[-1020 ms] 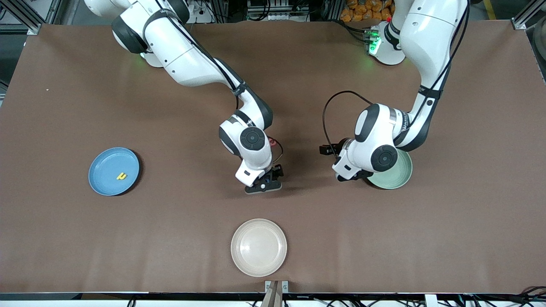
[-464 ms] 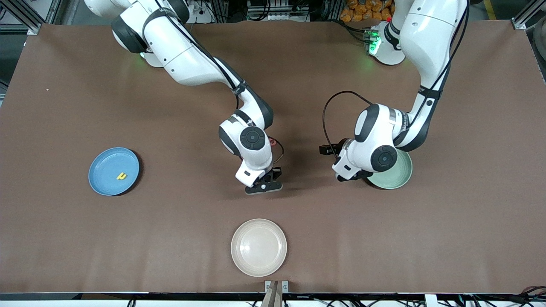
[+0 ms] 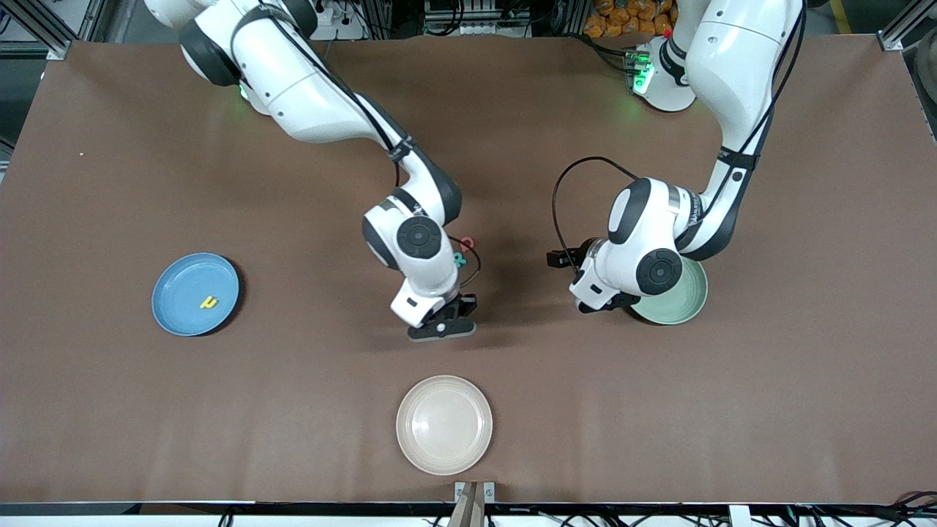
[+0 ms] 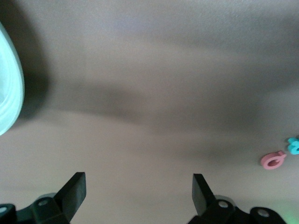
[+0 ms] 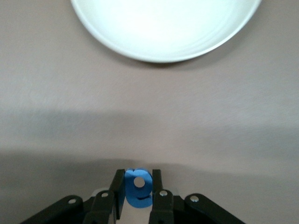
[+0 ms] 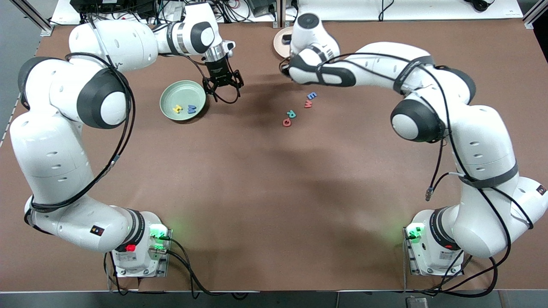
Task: Sort upper and lower case letters into plates
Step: 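Place the blue letter on the blue plate while the left gripper reaches Q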
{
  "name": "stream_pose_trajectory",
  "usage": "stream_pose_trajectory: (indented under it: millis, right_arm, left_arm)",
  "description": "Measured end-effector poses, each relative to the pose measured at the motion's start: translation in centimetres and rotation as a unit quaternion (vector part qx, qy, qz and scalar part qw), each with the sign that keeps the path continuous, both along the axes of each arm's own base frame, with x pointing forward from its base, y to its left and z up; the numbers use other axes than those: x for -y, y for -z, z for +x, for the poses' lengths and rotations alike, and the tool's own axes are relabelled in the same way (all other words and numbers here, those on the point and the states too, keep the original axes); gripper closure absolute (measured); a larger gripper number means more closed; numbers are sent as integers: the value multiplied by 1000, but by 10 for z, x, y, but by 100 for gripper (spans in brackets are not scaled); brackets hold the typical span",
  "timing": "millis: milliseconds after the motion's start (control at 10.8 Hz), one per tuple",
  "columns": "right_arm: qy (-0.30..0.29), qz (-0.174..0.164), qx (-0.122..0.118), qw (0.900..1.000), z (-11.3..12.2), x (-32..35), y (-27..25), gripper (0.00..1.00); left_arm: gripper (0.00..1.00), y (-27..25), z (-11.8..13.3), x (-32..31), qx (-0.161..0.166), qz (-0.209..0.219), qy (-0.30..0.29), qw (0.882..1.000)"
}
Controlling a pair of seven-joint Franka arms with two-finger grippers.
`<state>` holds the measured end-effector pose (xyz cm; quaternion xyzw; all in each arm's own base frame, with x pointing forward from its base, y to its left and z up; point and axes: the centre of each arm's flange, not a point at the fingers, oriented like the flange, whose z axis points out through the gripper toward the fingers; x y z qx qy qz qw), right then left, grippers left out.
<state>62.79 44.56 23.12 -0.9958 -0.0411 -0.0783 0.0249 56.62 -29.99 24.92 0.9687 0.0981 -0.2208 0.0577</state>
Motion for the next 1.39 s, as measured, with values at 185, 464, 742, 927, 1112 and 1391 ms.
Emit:
stream_pose_trajectory:
  millis: [185, 464, 742, 927, 1112, 1391]
  right_arm:
    - [23, -20, -14, 999, 8, 36, -11, 73]
    - [69, -32, -16, 997, 24, 109, -53, 73]
    - [99, -41, -23, 994, 20, 190, -96, 73]
    - [88, -54, -37, 994, 15, 253, -116, 73]
    - [81, -70, -68, 992, 11, 318, -128, 73]
    - [42, -81, -115, 989, 4, 394, -109, 73]
  left_arm:
    - [0, -6, -9, 37, -8, 15, -44, 999]
    - [0, -17, -34, 125, 1, 27, -92, 995]
    - [0, -20, -59, 172, 62, 49, -50, 996]
    - [0, -28, -95, 223, 166, 63, 48, 983]
    - [0, -26, -125, 258, 207, 33, 117, 971]
    - [0, -13, -140, 271, 211, -4, 240, 948]
